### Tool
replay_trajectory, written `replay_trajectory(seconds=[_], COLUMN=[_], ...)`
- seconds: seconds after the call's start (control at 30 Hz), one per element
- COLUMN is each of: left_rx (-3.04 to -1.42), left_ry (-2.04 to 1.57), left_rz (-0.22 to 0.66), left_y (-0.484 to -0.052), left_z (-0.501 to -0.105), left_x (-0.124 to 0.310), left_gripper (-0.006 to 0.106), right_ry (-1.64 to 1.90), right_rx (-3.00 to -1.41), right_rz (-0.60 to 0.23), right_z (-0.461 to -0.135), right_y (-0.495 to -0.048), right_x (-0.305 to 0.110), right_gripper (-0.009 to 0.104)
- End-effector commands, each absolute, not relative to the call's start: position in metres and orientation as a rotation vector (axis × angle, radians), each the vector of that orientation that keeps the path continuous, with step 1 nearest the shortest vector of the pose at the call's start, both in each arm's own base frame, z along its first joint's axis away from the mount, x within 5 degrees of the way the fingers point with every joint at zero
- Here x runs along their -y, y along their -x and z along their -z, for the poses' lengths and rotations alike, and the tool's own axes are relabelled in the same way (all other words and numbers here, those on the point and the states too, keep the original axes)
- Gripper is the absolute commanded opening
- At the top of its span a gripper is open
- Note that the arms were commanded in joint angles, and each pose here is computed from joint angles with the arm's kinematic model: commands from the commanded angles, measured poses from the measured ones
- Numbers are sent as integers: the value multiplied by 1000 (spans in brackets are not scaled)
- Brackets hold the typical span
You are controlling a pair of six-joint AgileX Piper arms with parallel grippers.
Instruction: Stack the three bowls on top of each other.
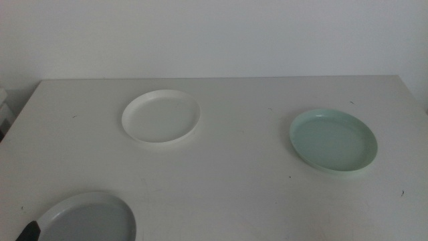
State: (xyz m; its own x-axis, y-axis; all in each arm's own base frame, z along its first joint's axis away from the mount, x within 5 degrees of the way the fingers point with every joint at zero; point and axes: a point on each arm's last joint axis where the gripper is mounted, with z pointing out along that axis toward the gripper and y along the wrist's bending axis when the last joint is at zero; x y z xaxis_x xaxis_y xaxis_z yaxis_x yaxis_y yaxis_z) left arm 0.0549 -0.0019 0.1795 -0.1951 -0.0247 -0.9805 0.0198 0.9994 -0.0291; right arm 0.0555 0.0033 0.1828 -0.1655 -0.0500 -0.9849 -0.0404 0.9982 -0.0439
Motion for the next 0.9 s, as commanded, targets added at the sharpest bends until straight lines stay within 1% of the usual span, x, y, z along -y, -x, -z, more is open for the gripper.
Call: replay_trajectory(seconds=[0.0,0.2,0.27,0.4,0.53,0.87], left_rx=[-1675,-1683,-1698,-1728,-1816,-2029], left_ry=[10,2,20,20,21,13], left_rz=[42,30,47,47,52,63], left_y=[-55,-56,-59,-67,-76,-91], left_z=[-189,-194,-205,-225,-247,-323], left_x=[2,1,1,2,2,4], left_gripper=[105,105,105,105,105,105], right_ry=[65,65,65,65,65,65], right_rx=[-1631,-1631,-1631,-1631,-1631,-1631], right_rz=[44,44,44,44,44,44], right_z=[-193,-193,-193,-193,-193,-193], right_y=[-54,-54,-54,-54,-54,-54], right_x=[-2,-2,-2,-2,-2,-2], right_gripper=[48,48,48,48,48,48])
